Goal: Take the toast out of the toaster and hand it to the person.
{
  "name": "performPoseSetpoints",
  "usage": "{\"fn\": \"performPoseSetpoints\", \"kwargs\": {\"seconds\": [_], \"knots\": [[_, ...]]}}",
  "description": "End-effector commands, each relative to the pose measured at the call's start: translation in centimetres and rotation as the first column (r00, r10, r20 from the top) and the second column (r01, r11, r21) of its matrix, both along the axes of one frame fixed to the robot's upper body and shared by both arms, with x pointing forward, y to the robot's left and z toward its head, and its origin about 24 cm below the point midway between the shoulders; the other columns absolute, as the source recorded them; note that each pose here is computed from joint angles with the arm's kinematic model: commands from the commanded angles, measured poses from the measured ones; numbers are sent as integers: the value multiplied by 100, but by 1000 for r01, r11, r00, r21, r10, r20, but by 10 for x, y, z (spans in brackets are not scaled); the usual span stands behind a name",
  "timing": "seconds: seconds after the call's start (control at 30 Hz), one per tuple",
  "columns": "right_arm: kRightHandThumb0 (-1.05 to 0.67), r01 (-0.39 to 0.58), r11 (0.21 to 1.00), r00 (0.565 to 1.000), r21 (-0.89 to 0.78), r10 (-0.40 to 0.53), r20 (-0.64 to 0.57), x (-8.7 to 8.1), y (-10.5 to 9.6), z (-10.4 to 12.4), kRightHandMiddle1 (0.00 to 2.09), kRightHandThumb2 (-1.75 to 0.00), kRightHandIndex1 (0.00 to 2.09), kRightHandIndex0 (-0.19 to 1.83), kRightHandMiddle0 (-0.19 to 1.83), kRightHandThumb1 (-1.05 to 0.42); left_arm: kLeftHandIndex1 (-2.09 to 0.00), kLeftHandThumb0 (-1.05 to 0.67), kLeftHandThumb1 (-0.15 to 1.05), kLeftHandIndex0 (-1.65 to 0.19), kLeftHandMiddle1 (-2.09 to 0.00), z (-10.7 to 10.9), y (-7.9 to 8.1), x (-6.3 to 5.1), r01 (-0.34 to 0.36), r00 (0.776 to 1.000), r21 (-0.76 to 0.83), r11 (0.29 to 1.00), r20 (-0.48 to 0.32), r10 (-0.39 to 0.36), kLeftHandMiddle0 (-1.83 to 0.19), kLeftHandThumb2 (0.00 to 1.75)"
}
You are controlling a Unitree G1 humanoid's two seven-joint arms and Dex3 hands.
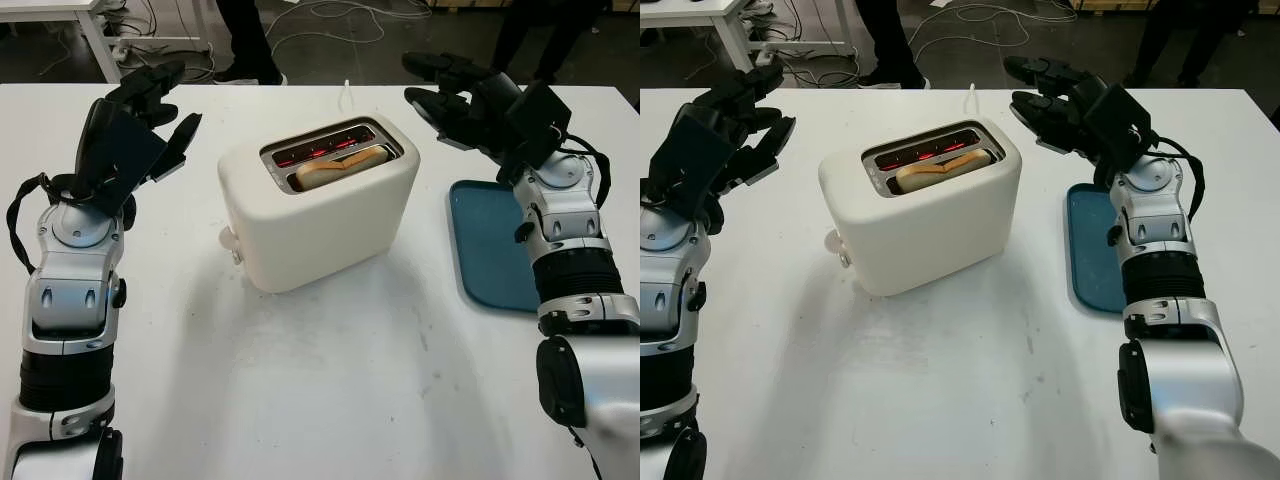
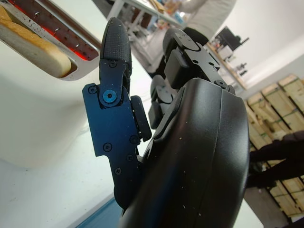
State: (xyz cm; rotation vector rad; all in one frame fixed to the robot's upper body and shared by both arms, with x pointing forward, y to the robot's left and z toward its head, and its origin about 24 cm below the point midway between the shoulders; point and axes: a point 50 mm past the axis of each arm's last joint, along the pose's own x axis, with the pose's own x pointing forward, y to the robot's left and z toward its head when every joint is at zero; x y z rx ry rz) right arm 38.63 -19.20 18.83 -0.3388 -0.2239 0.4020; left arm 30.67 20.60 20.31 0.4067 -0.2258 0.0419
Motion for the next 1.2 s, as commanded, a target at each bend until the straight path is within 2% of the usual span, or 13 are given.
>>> {"fn": "performPoseSetpoints", "kwargs": {"seconds": [0.0,0.57,1.17], "knots": [[-61,-4,1000,1000,7,4,-3,-1,0,-2,0,-40,0,38,39,-92,-14,-45,92,-32,-84,2,0,-2,-1,1000,7,1000,6,1,0,46],[-65,-3,1000,1000,14,3,-5,0,1,-3,0,-38,1,39,40,-92,-14,-45,92,-32,-85,3,0,-1,1,1000,14,1000,8,-1,0,46],[-61,-9,1000,1000,14,9,-2,0,1,-2,0,-40,1,39,40,-92,-15,-45,92,-33,-85,3,1,-2,-2,1000,18,1000,9,2,0,46]]}}
